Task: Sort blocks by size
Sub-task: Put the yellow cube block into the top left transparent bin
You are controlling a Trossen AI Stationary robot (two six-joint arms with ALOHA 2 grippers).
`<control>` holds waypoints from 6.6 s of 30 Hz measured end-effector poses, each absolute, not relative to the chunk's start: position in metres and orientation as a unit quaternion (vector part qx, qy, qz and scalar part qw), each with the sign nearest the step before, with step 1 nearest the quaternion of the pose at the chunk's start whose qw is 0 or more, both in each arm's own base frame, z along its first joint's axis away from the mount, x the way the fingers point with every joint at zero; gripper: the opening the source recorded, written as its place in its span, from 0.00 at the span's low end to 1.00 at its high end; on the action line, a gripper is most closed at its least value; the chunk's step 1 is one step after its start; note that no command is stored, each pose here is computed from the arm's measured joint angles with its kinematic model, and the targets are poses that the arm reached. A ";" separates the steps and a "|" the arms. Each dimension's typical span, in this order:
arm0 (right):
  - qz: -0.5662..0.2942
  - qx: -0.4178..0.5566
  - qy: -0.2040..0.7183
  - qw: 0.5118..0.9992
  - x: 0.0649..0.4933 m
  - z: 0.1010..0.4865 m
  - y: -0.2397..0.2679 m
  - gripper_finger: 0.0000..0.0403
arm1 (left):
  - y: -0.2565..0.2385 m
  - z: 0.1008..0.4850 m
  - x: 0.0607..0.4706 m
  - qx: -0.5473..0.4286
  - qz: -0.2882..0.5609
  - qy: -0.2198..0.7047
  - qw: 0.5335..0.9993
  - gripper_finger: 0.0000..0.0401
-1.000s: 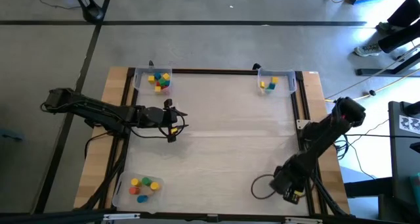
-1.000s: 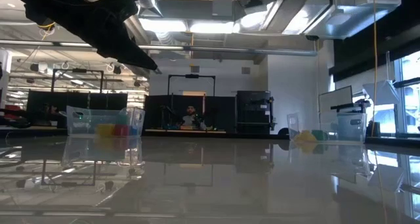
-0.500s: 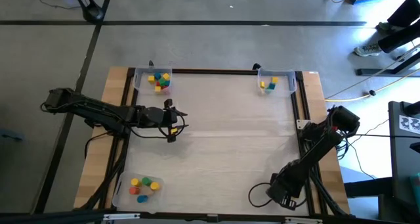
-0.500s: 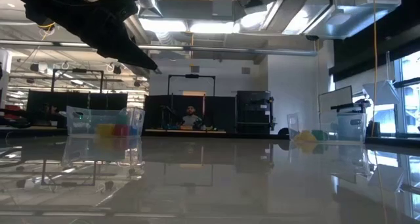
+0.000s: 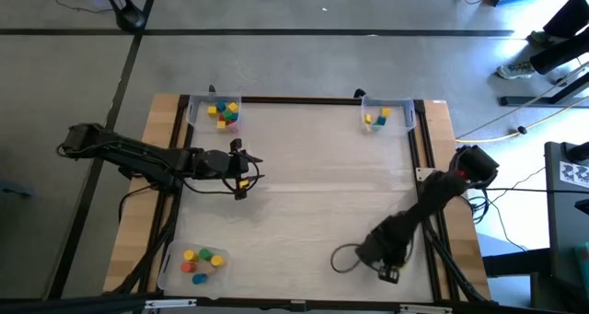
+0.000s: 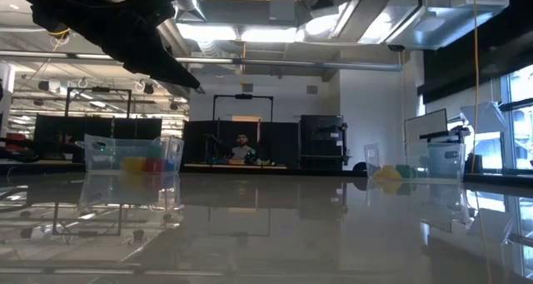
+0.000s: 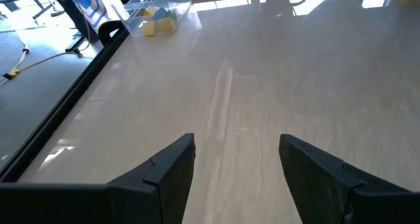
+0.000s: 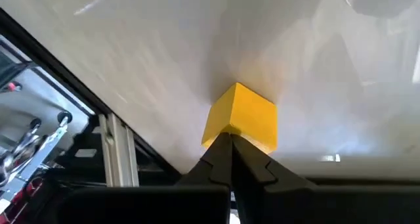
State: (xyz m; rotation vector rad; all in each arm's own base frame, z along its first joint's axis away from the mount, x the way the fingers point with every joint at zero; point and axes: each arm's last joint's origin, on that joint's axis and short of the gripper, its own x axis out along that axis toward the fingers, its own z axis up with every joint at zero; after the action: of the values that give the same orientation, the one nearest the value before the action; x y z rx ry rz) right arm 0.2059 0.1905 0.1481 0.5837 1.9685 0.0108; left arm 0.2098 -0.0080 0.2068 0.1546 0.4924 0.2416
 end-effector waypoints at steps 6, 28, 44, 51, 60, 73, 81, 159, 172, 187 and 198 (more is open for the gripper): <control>0.008 0.230 0.795 0.561 0.227 0.148 0.163 0.01 | -0.008 0.207 0.210 0.070 0.121 0.242 0.960 0.52; -0.033 0.102 0.671 0.734 0.255 0.222 0.124 0.01 | -0.008 0.207 0.210 0.073 0.120 0.243 0.960 0.52; -0.146 0.172 0.623 0.749 0.219 0.189 0.145 0.46 | -0.008 0.207 0.210 0.070 0.121 0.242 0.960 0.52; -0.157 0.147 0.625 0.750 0.214 0.173 0.140 0.71 | -0.008 0.207 0.210 0.069 0.121 0.242 0.960 0.52; -0.156 0.127 0.615 0.762 0.215 0.143 0.139 0.65 | -0.008 0.206 0.210 0.078 0.119 0.245 0.959 0.52; -0.168 0.146 0.606 0.764 0.219 0.151 0.130 0.32 | -0.008 0.207 0.210 0.078 0.119 0.244 0.959 0.52; -0.233 0.166 0.515 0.808 0.235 0.195 0.082 0.32 | -0.008 0.207 0.210 0.081 0.118 0.244 0.959 0.52; 0.022 0.241 -0.033 0.970 0.362 0.243 -0.026 0.32 | 0.005 0.247 0.250 0.331 0.110 0.092 0.933 0.52; 0.005 0.258 -0.030 0.966 0.362 0.241 -0.026 0.32 | 0.002 0.250 0.251 0.378 0.064 0.064 0.921 0.52; 0.043 0.273 -0.039 0.960 0.381 0.243 -0.026 0.32 | 0.001 0.255 0.251 0.383 0.060 0.040 0.921 0.52; 0.060 0.263 -0.033 0.962 0.381 0.247 -0.025 0.32 | 0.001 0.254 0.251 0.385 0.068 0.049 0.919 0.52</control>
State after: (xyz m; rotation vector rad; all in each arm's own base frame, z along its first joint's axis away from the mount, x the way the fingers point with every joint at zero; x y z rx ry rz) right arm 0.3810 -0.0250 0.2467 0.5326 -0.0675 0.1214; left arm 0.2508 0.0013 0.2538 0.7917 0.1009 0.1397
